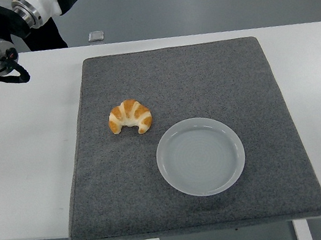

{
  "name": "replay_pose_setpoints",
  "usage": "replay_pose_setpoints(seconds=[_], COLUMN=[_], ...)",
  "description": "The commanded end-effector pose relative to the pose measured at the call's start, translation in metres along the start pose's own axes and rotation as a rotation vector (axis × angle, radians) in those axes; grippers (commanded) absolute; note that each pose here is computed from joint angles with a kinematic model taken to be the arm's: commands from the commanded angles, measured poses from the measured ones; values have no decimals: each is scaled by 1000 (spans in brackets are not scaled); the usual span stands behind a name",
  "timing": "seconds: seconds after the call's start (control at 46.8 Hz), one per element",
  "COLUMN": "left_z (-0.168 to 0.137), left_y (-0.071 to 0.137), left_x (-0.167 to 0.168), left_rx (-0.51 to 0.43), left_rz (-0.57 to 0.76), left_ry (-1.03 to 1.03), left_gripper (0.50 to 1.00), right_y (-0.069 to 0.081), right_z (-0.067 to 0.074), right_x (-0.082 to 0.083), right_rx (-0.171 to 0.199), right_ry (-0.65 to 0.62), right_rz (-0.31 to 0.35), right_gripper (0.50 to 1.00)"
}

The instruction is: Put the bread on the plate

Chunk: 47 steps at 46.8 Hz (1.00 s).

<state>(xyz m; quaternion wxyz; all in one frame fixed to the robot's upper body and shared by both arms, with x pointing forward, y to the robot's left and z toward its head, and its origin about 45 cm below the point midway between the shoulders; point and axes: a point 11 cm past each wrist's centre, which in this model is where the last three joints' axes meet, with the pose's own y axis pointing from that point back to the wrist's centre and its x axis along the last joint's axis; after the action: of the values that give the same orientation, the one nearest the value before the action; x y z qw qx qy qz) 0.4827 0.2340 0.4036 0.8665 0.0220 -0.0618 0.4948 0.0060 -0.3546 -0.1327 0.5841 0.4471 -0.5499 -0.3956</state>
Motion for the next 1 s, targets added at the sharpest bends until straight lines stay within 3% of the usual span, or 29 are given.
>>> replay_pose_setpoints(seconds=[0.0, 0.278, 0.47, 0.726, 0.983], left_z=[9, 22, 24, -7, -46], left_y=[1, 9, 12, 30, 42], left_x=[-12, -25, -32, -49, -43], left_rx=[40, 148, 162, 203, 243], left_rz=[-42, -115, -180, -297, -312], left_ry=[-59, -256, -442, -625, -759], left_gripper=[990, 990, 990, 988, 986], right_y=[0, 0, 0, 0, 0], right_z=[0, 0, 0, 0, 0], right_x=[0, 0, 0, 0, 0], right_rx=[0, 0, -2, -2, -2], right_ry=[0, 0, -2, -1, 0], right_rz=[-1, -1, 1, -1, 1], right_gripper=[952, 952, 952, 952, 952])
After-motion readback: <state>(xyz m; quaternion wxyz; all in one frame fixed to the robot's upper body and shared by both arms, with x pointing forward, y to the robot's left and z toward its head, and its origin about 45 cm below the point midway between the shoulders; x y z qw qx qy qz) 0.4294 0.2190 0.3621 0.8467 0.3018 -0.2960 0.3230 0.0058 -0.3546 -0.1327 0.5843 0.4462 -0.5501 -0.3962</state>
